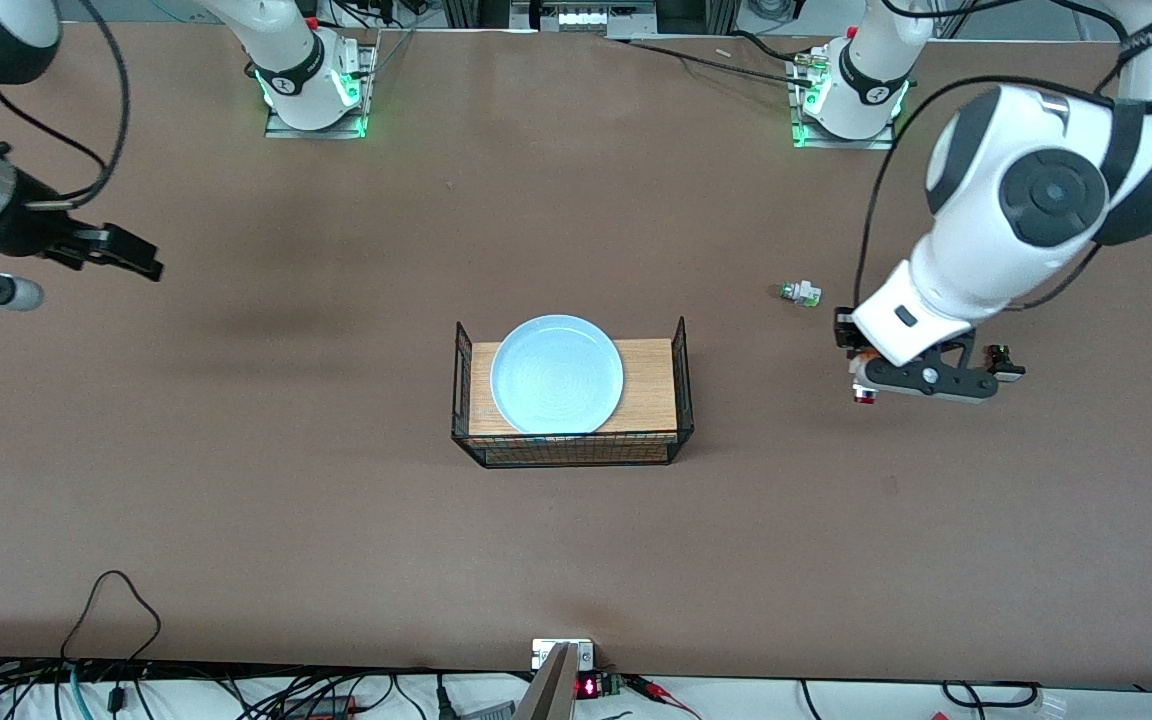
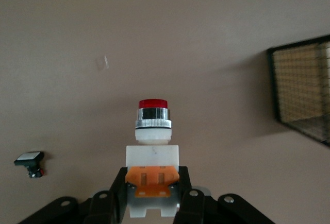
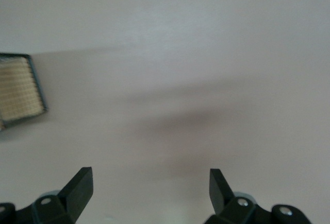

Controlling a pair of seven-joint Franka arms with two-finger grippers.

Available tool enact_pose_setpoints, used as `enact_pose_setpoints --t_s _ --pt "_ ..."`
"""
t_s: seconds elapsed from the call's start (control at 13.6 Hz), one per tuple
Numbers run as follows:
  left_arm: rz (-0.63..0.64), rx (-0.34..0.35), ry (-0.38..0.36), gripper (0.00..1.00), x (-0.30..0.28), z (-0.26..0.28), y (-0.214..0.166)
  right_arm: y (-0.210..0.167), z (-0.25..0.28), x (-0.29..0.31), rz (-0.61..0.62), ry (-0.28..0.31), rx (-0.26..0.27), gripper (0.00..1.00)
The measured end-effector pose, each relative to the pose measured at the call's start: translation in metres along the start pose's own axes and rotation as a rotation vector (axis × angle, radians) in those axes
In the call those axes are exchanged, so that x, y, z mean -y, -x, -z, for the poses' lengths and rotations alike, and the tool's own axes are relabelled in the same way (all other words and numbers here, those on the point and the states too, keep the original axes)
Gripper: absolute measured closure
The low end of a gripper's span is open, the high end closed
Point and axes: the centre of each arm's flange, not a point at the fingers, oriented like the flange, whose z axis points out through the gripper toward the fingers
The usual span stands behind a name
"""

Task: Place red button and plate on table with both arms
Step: 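Lift the button out with the left gripper while the right gripper grips the plate, then set the button beside the black button while the right gripper lifts the plate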

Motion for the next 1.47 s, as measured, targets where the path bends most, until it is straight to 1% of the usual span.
enact_pose_setpoints --t_s 0.22,0.37,0.44,0.59,0.81,1.03,1.1,1.25,1.32,1.47 --pt "-0.036 0.049 0.009 0.59 0.046 -0.050 0.008 0.019 -0.006 0.076 -0.159 -0.039 0.026 0.00" --pt "-0.062 0.044 0.011 0.59 0.081 -0.085 0.013 0.030 -0.019 0.132 -0.234 -0.058 0.049 0.00" --pt "-0.080 0.033 0.009 0.59 0.101 -0.104 0.015 0.034 -0.026 0.159 -0.277 -0.071 0.049 0.00" --pt "-0.097 0.017 0.010 0.59 0.128 -0.144 0.023 0.039 -0.045 0.208 -0.371 -0.093 0.026 0.00" --pt "-0.092 0.011 0.016 0.59 0.141 -0.209 0.042 0.052 -0.088 0.273 -0.517 -0.123 -0.010 0.00" --pt "-0.083 0.024 0.022 0.59 0.150 -0.255 0.060 0.068 -0.134 0.317 -0.635 -0.113 -0.012 0.00" --pt "-0.083 0.025 0.024 0.59 0.150 -0.266 0.065 0.070 -0.148 0.323 -0.657 -0.101 -0.008 0.00" --pt "-0.084 0.004 0.023 0.59 0.150 -0.276 0.072 0.066 -0.172 0.327 -0.695 -0.078 -0.005 0.00" --pt "-0.086 0.001 0.023 0.54 0.149 -0.277 0.074 0.063 -0.185 0.330 -0.708 -0.073 -0.007 0.00" --pt "-0.086 -0.001 0.023 0.34 0.150 -0.276 0.073 0.058 -0.205 0.334 -0.720 -0.074 -0.017 0.00"
